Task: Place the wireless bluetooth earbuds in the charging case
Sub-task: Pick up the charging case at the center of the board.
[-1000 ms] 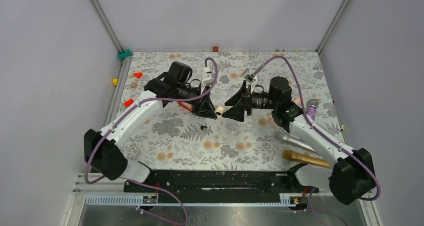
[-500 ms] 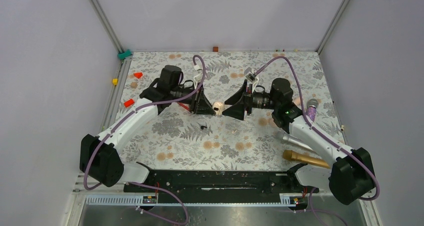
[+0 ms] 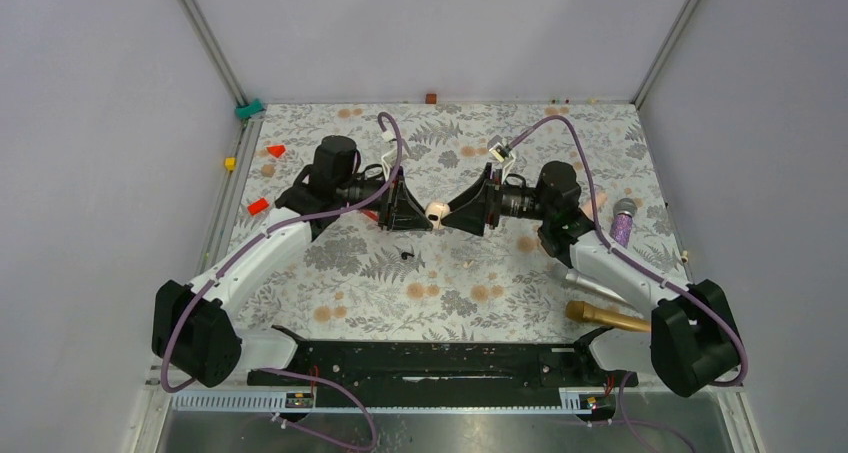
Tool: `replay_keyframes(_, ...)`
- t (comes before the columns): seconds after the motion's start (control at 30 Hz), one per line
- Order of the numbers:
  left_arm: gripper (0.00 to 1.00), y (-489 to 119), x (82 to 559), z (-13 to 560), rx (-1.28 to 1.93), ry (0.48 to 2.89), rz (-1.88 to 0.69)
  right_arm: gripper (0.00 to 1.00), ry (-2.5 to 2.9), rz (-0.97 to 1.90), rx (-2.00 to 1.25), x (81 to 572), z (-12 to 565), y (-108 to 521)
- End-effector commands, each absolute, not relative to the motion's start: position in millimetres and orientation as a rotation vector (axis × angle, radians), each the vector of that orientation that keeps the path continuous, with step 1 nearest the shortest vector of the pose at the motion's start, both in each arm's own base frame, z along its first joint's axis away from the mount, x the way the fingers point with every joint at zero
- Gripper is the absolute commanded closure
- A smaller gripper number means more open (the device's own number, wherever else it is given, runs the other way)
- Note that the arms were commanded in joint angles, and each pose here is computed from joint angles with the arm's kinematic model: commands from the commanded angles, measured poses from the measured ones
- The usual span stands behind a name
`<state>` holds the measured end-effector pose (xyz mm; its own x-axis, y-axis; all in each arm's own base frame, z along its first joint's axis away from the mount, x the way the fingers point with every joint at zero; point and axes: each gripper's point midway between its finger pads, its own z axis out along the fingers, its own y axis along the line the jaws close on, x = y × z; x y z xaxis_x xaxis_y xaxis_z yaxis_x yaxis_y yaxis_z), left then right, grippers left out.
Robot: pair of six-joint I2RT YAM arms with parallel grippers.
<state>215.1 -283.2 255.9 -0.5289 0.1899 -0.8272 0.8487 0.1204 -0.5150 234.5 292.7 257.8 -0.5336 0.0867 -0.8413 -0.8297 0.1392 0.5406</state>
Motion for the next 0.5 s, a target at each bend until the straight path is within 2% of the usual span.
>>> replay_keyframes(0.0, 1.00, -285.0, 215.3, 272.0, 1.017, 1.734, -1.442, 0.36, 1.561, 1.536, -0.730, 235.5, 274.3, 294.8)
replay_keyframes(0.2, 1.00, -284.7, 216.5, 270.7, 1.006, 1.742, -1.434, 0.45, 1.543, 1.560, -0.741, 232.1, 276.8, 296.2)
replay_keyframes(0.47, 1.00, -284.8, 220.4, 270.9, 0.985, 1.753, -1.420, 0.73, 1.522, 1.587, -0.774, 223.6, 280.0, 300.0)
